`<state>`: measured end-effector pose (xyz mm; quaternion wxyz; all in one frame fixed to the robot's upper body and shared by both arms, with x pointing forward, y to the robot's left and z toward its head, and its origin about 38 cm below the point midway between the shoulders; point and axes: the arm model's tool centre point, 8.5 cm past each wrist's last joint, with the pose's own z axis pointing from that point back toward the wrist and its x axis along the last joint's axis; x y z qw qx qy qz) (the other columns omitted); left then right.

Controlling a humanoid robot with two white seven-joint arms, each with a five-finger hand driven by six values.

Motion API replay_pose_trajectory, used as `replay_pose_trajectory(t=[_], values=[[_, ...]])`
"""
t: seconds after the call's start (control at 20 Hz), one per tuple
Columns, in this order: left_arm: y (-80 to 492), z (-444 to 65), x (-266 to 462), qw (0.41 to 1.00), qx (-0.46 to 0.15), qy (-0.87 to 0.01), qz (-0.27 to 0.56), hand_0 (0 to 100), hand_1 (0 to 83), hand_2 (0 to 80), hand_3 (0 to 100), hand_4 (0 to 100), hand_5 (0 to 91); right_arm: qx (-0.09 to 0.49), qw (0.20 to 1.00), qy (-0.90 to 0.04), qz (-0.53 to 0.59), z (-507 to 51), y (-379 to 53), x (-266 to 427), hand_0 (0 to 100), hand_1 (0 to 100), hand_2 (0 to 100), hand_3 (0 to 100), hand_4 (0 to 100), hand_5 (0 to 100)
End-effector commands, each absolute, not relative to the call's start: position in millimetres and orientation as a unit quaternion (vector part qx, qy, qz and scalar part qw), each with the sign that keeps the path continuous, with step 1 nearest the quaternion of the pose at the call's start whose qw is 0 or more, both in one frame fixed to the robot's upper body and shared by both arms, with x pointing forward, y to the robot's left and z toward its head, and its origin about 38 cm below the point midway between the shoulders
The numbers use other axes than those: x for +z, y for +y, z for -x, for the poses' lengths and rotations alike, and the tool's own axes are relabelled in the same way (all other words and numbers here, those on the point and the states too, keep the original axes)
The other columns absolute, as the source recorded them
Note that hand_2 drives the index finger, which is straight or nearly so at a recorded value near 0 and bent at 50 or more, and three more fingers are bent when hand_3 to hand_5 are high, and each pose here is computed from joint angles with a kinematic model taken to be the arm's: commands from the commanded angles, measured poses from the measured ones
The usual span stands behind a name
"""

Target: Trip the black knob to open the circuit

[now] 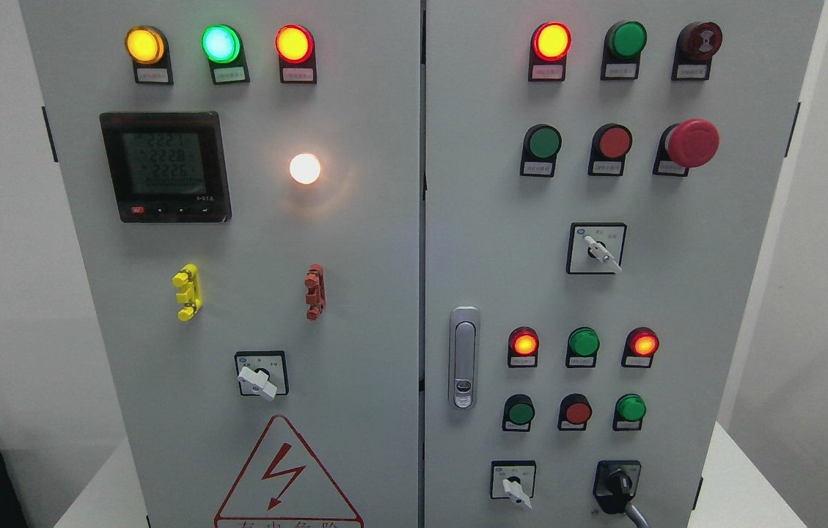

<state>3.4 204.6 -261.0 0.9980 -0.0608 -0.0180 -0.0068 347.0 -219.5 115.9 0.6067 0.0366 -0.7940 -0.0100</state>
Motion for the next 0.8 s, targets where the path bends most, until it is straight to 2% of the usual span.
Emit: replay_pose_trajectory(t=[0.0, 0.75], values=[[205.2, -12.0, -261.7, 0.998, -0.008, -0.030, 0.060, 12, 38.9, 0.0, 0, 0, 0.0, -0.012, 0.609, -0.793, -0.035, -347.0, -221.1, 115.4, 0, 7, 6, 100, 100, 99], [205.2, -12.0, -261.7, 0.998, -0.008, -0.030, 0.060, 12, 38.9, 0.0, 0, 0, 0.0, -0.011, 0.606, -0.794, -0.035, -347.3, -220.5, 117.1, 0, 7, 6, 100, 100, 99]])
